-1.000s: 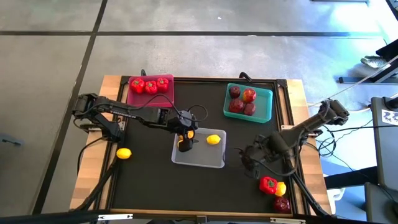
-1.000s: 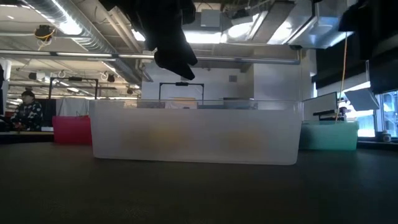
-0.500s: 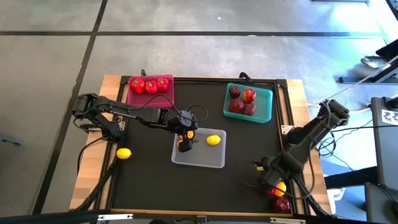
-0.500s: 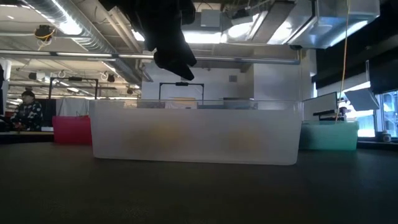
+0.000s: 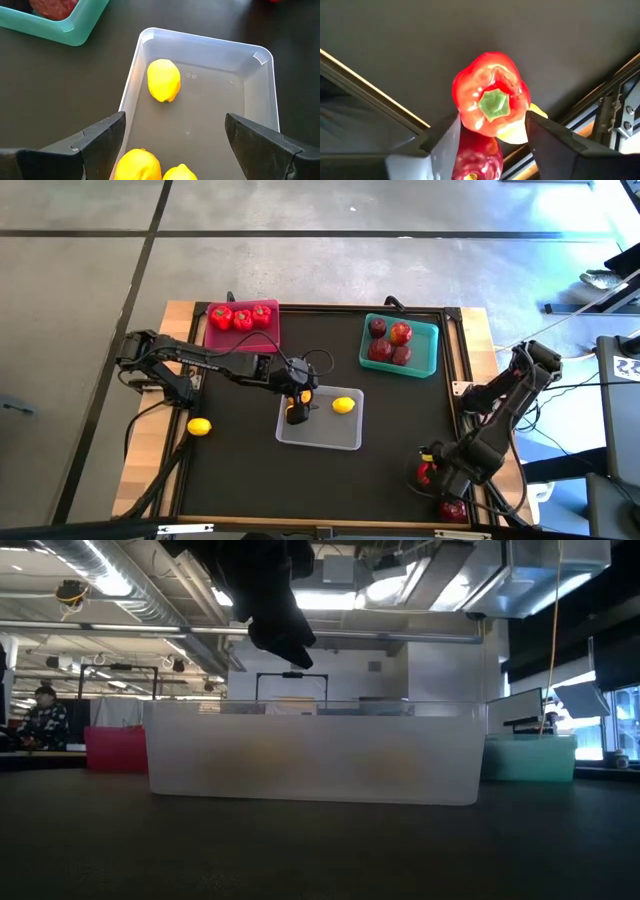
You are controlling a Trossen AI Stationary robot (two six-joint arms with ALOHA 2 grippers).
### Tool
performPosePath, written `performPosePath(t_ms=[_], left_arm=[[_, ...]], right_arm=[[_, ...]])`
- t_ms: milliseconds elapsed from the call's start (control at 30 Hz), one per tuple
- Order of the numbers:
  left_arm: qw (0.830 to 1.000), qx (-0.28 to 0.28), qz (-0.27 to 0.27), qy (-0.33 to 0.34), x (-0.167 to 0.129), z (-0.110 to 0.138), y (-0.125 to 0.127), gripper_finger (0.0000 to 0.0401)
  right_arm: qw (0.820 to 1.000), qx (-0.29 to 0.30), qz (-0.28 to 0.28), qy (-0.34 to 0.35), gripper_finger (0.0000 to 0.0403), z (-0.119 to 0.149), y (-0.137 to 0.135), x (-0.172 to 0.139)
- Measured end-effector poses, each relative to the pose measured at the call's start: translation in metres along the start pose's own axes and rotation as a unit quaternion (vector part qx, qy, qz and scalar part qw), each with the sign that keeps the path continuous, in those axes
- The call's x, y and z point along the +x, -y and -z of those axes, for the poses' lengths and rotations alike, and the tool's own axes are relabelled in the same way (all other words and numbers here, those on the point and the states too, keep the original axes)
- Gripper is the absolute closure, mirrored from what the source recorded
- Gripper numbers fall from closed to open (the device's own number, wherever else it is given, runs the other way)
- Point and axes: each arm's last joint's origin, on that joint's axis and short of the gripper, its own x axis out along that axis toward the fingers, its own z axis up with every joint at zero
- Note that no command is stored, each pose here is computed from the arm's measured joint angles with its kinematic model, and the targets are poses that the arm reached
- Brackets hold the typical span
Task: Sort produce into baskets
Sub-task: Put the bell pepper into the red bin
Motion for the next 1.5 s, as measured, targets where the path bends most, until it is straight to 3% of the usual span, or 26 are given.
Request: performPosePath(t_ms=[300, 900, 1500], left_arm=[[1.000, 0.000, 0.000, 0.000, 0.000, 0.000, 0.000, 0.0064], [1.000, 0.000, 0.000, 0.000, 0.000, 0.000, 0.000, 0.0064], [1.000, 0.000, 0.000, 0.000, 0.000, 0.000, 0.000, 0.0064]], right_arm=[[0.999, 0.007, 0.001, -0.033, 0.0244, -0.002, 0.005, 0.026], [1.000, 0.007, 0.013, -0.009, 0.0304, -0.004, 0.008, 0.027], [1.000, 0.007, 0.008, 0.001, 0.0320, -0.004, 0.007, 0.027]])
